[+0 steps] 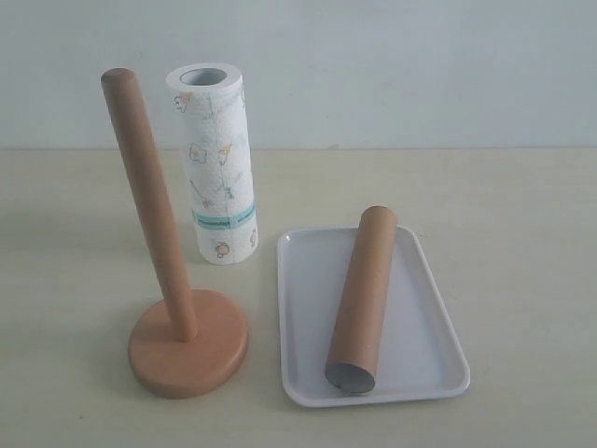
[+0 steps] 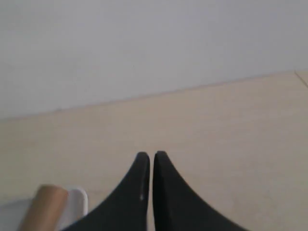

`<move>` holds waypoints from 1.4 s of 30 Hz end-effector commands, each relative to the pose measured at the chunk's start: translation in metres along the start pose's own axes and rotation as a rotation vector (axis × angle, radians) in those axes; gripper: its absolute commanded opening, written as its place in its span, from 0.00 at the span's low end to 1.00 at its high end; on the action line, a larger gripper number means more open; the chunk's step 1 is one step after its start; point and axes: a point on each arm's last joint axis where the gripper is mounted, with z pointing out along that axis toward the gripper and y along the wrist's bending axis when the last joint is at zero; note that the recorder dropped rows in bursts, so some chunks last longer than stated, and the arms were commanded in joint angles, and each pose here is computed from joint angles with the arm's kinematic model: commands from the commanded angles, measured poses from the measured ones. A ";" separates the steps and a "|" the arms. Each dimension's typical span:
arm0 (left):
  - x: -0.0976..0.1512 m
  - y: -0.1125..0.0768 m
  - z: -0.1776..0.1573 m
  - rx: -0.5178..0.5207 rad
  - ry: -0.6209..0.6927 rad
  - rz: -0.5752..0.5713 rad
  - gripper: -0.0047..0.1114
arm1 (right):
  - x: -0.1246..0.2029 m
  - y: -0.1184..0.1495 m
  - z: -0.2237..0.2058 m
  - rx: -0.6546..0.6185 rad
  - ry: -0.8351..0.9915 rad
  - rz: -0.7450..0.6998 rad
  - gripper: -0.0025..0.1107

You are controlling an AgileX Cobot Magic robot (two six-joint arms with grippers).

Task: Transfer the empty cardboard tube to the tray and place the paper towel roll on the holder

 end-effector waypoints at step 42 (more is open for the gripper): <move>0.001 0.000 0.000 -0.003 0.002 0.002 0.08 | 0.081 0.214 0.138 -0.862 0.115 -0.476 0.81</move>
